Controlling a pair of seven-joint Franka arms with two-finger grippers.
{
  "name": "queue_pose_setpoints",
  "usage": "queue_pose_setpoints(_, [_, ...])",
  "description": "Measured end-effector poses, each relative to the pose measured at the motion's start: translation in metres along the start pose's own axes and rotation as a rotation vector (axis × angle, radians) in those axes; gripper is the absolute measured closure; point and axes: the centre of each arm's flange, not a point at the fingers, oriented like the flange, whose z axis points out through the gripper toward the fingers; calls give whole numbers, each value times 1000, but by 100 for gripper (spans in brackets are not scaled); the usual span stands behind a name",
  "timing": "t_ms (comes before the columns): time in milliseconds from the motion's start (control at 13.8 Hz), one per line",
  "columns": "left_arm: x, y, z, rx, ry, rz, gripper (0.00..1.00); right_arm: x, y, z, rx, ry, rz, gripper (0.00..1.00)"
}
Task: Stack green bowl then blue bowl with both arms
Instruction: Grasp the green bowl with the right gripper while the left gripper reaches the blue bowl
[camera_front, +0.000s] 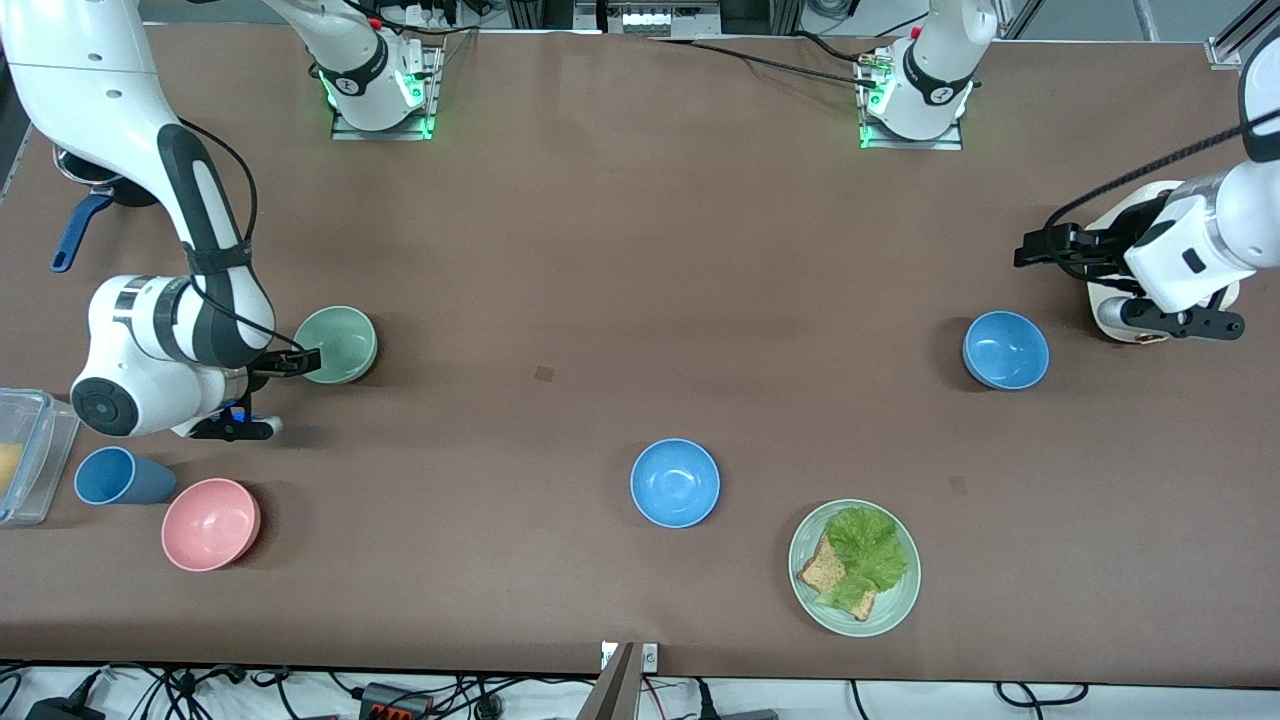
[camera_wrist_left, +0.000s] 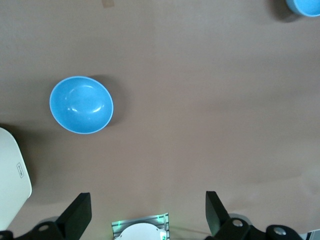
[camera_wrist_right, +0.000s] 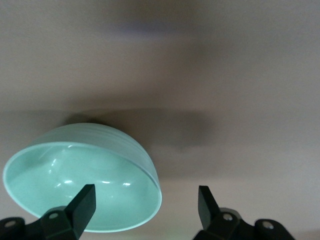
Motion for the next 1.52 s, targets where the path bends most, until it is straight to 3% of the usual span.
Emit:
queue_pose_setpoints(72, [2,-3,3,-1,-5,11,0,1,0,5,0,-10,0,14])
queue_pose_setpoints(217, [7,-8,13,8,3,60,0,2,2,16,1,-38,3,37])
queue_pose_setpoints(289, [10,-12,22,12,14,80,0,2,3,20,1,-49,4,37])
queue_pose_setpoints(361, [12,-15,34,17,30,97,0,2,3,21,2,-57,5,44])
queue_pose_setpoints(578, [2,-23,70,76,87,123,0,0,3,23,2,-75,5,80])
queue_pose_setpoints(722, [-16,-24,86,104,123,134,0,-1,1,21,5,-81,-1,96])
queue_pose_setpoints(1083, [-48,-31,135,131,183,152,0,-2,-39,-3,21,-58,-74,96])
queue_pose_setpoints(1300, [-50,-35,138,133,193,149,0,-10,-112,-47,59,-22,-164,96])
queue_pose_setpoints(1516, [-44,-45,142,142,222,181,0,-31,-209,-56,34,-11,-231,96])
